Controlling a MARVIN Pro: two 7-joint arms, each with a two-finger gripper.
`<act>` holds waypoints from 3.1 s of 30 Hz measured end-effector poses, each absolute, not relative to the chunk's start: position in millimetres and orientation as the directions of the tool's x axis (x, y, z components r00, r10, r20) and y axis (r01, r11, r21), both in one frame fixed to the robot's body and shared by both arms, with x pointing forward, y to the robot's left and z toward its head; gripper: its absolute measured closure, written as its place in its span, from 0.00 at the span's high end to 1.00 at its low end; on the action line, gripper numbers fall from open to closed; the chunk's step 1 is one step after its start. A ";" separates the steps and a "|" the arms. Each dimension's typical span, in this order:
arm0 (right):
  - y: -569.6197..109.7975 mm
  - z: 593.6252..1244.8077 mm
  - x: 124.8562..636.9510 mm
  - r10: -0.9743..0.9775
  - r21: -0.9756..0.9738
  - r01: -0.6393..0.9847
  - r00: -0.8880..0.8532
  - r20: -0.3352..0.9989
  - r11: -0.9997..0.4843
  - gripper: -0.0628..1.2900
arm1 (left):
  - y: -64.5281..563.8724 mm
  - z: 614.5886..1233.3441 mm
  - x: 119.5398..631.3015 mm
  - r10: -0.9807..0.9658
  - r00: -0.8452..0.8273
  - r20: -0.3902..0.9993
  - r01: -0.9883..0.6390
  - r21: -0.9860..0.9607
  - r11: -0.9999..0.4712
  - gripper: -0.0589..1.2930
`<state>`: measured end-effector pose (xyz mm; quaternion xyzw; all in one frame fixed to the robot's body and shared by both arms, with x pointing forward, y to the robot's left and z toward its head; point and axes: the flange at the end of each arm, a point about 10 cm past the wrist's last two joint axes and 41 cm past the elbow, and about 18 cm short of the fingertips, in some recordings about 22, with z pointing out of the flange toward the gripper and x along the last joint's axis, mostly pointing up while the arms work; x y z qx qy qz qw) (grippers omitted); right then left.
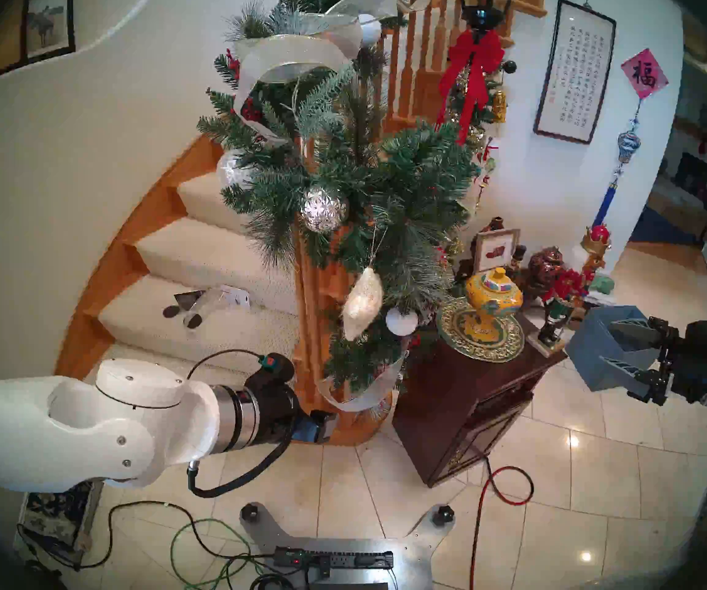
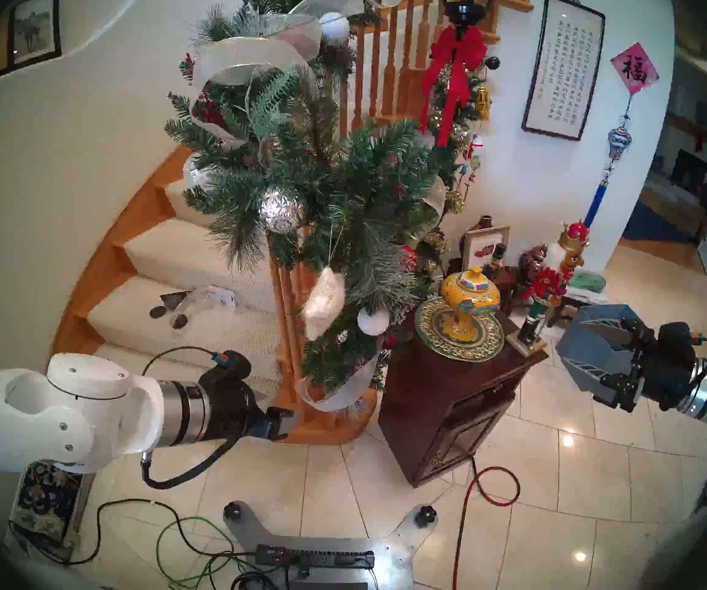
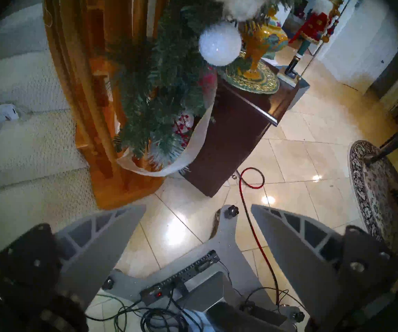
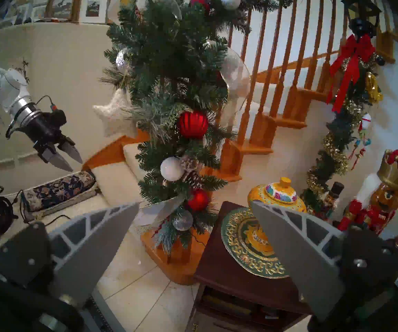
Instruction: Hang the ornament onto the Christmas-tree-style decoration
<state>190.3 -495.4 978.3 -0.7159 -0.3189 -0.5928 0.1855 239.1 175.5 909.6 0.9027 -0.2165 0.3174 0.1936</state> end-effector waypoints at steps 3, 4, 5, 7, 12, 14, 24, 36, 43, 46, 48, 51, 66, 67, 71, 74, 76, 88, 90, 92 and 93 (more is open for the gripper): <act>-495.4 978.3 190.3 0.237 0.113 0.677 0.094 0.967 -0.728 0.95 | 178.6 902.7 233.4 -0.280 0.708 0.648 -0.517 0.206 -0.831 0.92; -495.4 978.3 190.3 0.237 0.113 0.677 0.094 0.967 -0.727 0.95 | 179.5 900.6 231.6 -0.283 0.709 0.646 -0.518 0.204 -0.831 0.92; -495.4 978.3 190.3 0.237 0.113 0.677 0.094 0.967 -0.727 0.95 | 180.3 898.6 230.0 -0.287 0.709 0.644 -0.519 0.202 -0.830 0.92; -495.4 978.3 190.3 0.237 0.113 0.677 0.094 0.967 -0.727 0.96 | 181.9 894.8 226.6 -0.294 0.708 0.643 -0.523 0.197 -0.830 0.92; -495.3 978.3 190.3 0.237 0.113 0.677 0.094 0.967 -0.727 0.96 | 185.0 887.6 220.2 -0.304 0.700 0.646 -0.529 0.183 -0.828 0.92; -495.4 978.3 190.3 0.237 0.113 0.677 0.094 0.967 -0.727 0.96 | 185.8 885.9 218.6 -0.305 0.696 0.650 -0.530 0.179 -0.829 0.92; -495.6 978.4 190.4 0.236 0.113 0.676 0.094 0.967 -0.729 0.96 | 188.6 878.8 211.7 -0.305 0.664 0.683 -0.541 0.156 -0.826 0.92; -495.8 978.7 190.7 0.233 0.112 0.672 0.093 0.968 -0.732 0.96 | 195.3 873.9 216.0 -0.302 0.591 0.748 -0.551 0.101 -0.828 0.92; -495.9 978.8 190.9 0.232 0.111 0.671 0.093 0.968 -0.733 0.96 | 214.6 870.2 238.9 -0.298 0.519 0.801 -0.524 0.022 -0.852 0.92; -495.9 978.8 190.9 0.231 0.111 0.670 0.093 0.968 -0.734 0.96 | 220.7 870.5 247.0 -0.290 0.489 0.822 -0.514 0.003 -0.858 0.92; -495.9 978.9 190.9 0.231 0.111 0.670 0.093 0.969 -0.734 0.96 | 223.8 871.2 251.5 -0.283 0.469 0.837 -0.511 -0.005 -0.860 0.92; -496.0 978.9 191.0 0.230 0.111 0.669 0.093 0.969 -0.735 0.96 | 226.7 872.5 256.7 -0.267 0.433 0.861 -0.515 -0.007 -0.857 0.92; -496.0 979.0 191.1 0.228 0.110 0.667 0.093 0.969 -0.737 0.96 | 228.5 875.0 263.5 -0.221 0.320 0.921 -0.591 0.012 -0.806 0.92; -496.0 979.0 191.2 0.228 0.110 0.667 0.093 0.969 -0.737 0.96 | 228.8 875.2 264.0 -0.219 0.313 0.924 -0.597 0.012 -0.802 0.92; -496.0 979.1 191.2 0.228 0.110 0.667 0.093 0.969 -0.737 0.96 | 229.3 877.1 266.1 -0.208 0.280 0.937 -0.621 0.012 -0.783 0.92; -496.1 979.2 191.2 0.228 0.110 0.666 0.093 0.969 -0.738 0.96 | 228.7 879.4 267.3 -0.198 0.251 0.947 -0.644 0.011 -0.765 0.92; -496.1 979.2 191.2 0.228 0.110 0.666 0.093 0.969 -0.738 0.96 | 227.7 881.5 267.6 -0.191 0.231 0.954 -0.662 0.010 -0.749 0.92; -496.2 979.3 191.3 0.226 0.109 0.665 0.093 0.970 -0.739 0.96 | 224.5 887.6 265.9 -0.160 0.132 0.978 -0.754 -0.005 -0.656 0.92; -496.2 979.3 191.4 0.226 0.109 0.665 0.092 0.970 -0.739 0.96 | 225.7 887.3 265.9 -0.156 0.117 0.981 -0.768 -0.011 -0.641 0.92; -496.2 979.3 191.4 0.226 0.109 0.664 0.092 0.970 -0.740 0.96 | 227.4 886.8 265.9 -0.152 0.099 0.983 -0.781 -0.018 -0.624 0.92; -496.2 979.4 191.4 0.226 0.109 0.664 0.092 0.970 -0.740 0.96 | 228.2 886.5 266.0 -0.151 0.092 0.984 -0.787 -0.021 -0.617 0.92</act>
